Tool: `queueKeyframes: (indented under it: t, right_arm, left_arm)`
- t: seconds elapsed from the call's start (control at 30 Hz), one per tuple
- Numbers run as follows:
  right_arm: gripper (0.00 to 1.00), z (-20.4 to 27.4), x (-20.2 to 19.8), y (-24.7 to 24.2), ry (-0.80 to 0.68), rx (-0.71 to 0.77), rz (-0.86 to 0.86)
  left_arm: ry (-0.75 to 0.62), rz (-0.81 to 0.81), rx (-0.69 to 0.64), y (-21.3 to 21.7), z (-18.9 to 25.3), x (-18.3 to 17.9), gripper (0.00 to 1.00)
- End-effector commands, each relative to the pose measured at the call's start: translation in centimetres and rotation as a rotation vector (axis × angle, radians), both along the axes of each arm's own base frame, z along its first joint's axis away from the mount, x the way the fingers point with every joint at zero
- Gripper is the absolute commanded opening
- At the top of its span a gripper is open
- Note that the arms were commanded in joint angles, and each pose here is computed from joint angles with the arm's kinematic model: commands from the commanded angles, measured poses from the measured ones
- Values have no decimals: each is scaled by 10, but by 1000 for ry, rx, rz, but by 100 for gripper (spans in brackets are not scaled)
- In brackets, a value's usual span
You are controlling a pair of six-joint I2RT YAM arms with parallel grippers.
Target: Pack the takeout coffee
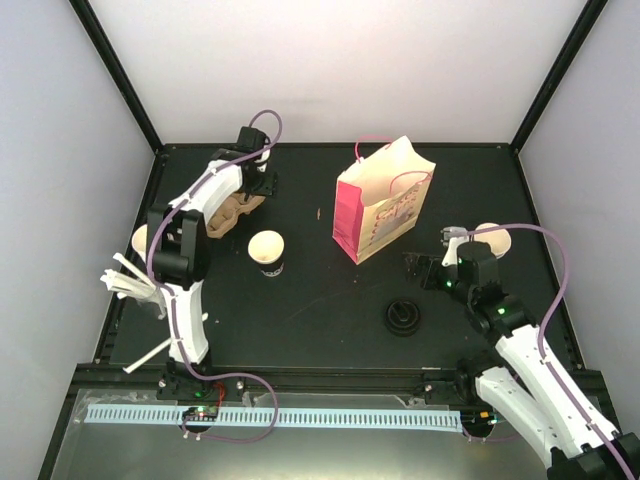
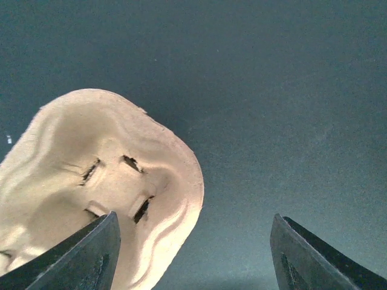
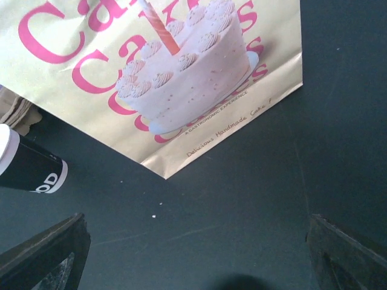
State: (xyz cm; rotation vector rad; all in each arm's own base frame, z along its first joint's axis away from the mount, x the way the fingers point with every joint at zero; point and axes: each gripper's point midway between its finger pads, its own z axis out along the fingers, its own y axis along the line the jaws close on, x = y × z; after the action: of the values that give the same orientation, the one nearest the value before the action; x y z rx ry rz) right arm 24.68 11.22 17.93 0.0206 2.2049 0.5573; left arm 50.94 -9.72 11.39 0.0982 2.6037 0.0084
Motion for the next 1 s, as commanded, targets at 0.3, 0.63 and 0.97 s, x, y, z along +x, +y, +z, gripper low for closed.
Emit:
queueKeyframes:
  t: [0.3,0.63,0.97]
  right_arm:
    - [100,18,4,8,-93,54,30]
    - [100,21,7,9,-98,53,30]
    - [100,23,9,9,-101,50,29]
  left_arm:
    - [68,8,15,7,-20,19,65]
    - [82,38,22,19,-25,22,55]
    - [112,21,8,16,-32,22,58]
